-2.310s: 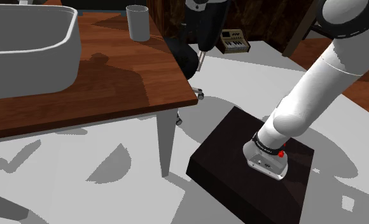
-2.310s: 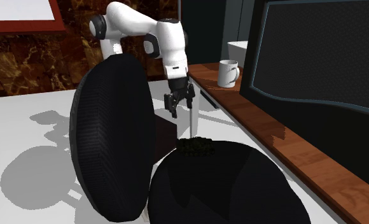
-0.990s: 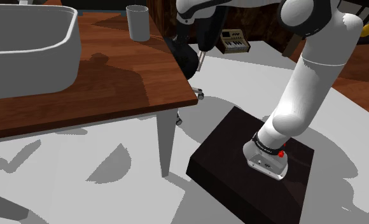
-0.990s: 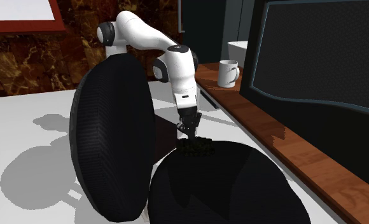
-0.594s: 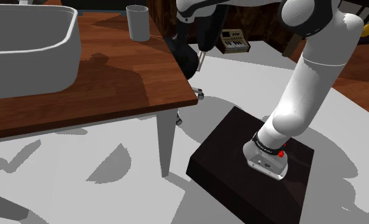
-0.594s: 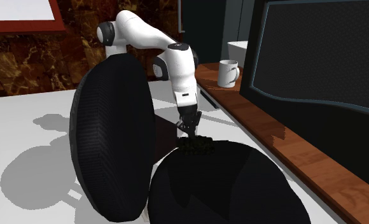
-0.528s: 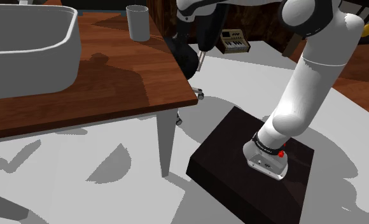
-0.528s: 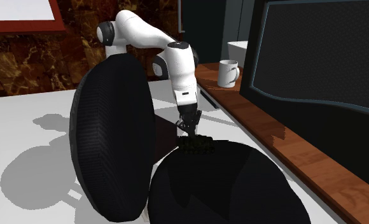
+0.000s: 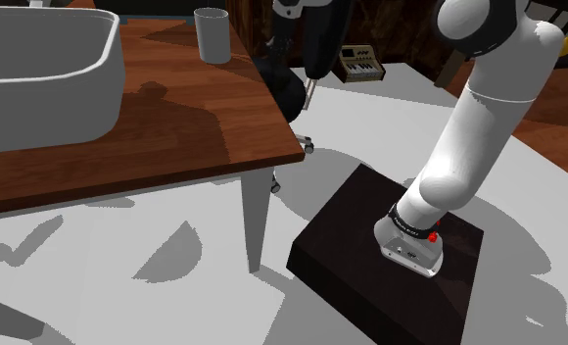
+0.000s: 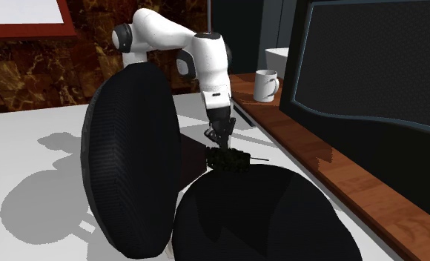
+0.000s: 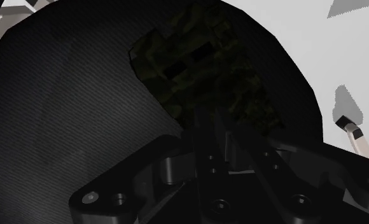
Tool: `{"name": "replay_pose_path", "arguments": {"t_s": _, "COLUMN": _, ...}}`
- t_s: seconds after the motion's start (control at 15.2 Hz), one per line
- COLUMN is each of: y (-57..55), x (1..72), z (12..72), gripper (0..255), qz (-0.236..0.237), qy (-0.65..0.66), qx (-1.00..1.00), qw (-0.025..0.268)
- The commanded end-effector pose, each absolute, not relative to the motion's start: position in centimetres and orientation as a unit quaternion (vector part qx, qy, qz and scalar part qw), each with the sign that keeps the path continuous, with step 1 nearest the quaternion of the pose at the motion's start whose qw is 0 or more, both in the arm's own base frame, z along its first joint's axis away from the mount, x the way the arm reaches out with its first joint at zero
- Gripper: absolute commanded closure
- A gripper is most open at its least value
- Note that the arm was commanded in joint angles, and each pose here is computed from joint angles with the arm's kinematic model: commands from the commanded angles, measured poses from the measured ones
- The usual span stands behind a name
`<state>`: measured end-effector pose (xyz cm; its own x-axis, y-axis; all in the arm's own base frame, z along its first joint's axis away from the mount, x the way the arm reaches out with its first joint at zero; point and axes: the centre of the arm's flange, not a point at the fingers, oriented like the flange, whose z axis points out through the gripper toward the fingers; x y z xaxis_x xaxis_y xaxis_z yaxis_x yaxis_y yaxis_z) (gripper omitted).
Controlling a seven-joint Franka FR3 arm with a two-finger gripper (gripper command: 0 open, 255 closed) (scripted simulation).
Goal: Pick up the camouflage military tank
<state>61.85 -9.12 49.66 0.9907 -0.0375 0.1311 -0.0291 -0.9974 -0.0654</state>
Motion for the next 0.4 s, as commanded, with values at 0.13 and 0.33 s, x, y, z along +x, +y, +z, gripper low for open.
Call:
{"name": "replay_pose_path", "arguments": {"t_s": 0.13, "y": -9.1, "x": 61.7, "z": 51.8, "gripper": 255, "qz": -0.067, "qy": 0.017, "qx": -0.997, "qw": 0.032}}
{"name": "replay_pose_path", "arguments": {"t_s": 0.33, "y": -9.1, "x": 61.7, "z": 52.4, "gripper": 255, "qz": -0.067, "qy": 0.017, "qx": -0.997, "qw": 0.032}}
